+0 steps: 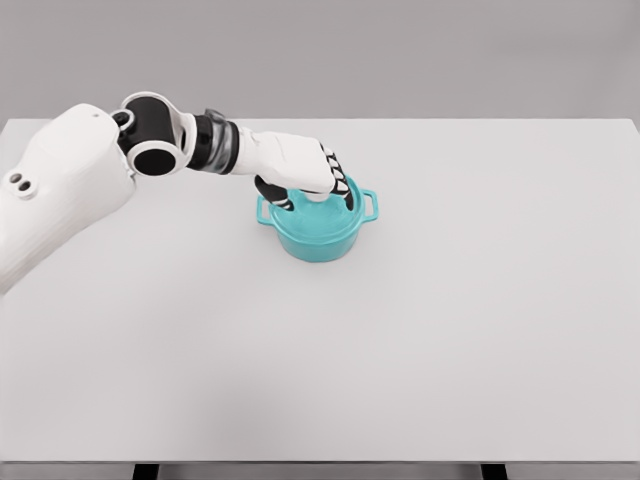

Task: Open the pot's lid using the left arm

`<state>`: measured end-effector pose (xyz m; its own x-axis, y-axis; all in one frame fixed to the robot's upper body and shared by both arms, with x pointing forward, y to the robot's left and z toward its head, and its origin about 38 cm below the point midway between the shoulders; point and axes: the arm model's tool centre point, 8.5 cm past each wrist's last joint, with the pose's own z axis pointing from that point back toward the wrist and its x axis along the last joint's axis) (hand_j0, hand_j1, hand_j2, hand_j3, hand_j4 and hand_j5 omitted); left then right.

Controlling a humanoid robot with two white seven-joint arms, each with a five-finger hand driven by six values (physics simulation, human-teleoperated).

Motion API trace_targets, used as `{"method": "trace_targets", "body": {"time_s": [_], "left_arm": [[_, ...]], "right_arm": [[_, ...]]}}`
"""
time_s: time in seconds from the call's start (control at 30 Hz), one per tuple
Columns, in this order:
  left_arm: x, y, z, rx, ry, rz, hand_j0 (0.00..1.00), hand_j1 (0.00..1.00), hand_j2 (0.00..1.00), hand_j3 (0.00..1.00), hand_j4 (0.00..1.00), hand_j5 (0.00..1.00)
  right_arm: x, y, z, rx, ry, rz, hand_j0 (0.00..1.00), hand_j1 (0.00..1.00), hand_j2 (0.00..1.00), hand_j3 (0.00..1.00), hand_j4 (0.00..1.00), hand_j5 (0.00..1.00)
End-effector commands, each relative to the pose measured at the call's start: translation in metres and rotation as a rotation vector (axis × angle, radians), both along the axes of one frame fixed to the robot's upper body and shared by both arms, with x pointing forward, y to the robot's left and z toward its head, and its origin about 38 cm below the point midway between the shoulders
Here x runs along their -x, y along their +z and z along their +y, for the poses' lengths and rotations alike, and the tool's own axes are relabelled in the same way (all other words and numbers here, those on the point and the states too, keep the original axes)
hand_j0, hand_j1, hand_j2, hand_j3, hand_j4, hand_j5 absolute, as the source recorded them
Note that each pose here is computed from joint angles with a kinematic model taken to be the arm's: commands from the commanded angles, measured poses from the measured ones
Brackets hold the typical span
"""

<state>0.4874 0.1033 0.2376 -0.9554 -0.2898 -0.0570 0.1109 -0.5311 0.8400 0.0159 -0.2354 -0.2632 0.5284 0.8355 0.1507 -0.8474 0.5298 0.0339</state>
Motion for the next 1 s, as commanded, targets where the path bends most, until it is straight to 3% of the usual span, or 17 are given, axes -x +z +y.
{"method": "trace_targets", "body": {"time_s": [0.0, 0.53, 0.77, 0.97], "left_arm": [[-0.0005, 0.0002, -0.0007, 0.004, 0.003, 0.002, 0.80, 0.80, 0.80, 0.80, 0.80, 0.80], [-0.0061, -0.0056, 0.0012, -0.038, 0.021, -0.020, 0.70, 0.70, 0.70, 0.70, 0.70, 0.70], [-0.0059, -0.0060, -0.0007, -0.043, 0.017, -0.026, 0.55, 0.55, 0.55, 0.55, 0.55, 0.55], [-0.0061, -0.0052, -0.0008, -0.043, 0.017, -0.027, 0.50, 0.50, 0.50, 0.50, 0.50, 0.50]], "right_arm": [[0.0000, 0.0000, -0.0001, 0.000, 0.000, 0.000, 1.00, 1.00, 1.00, 1.00, 1.00, 1.00], [0.0000, 0.0000, -0.0001, 0.000, 0.000, 0.000, 1.00, 1.00, 1.00, 1.00, 1.00, 1.00], [0.0000, 0.0000, -0.0001, 0.000, 0.000, 0.000, 1.00, 1.00, 1.00, 1.00, 1.00, 1.00], [0.0000, 0.0000, 0.0000, 0.000, 0.001, 0.000, 1.00, 1.00, 1.00, 1.00, 1.00, 1.00]]}}
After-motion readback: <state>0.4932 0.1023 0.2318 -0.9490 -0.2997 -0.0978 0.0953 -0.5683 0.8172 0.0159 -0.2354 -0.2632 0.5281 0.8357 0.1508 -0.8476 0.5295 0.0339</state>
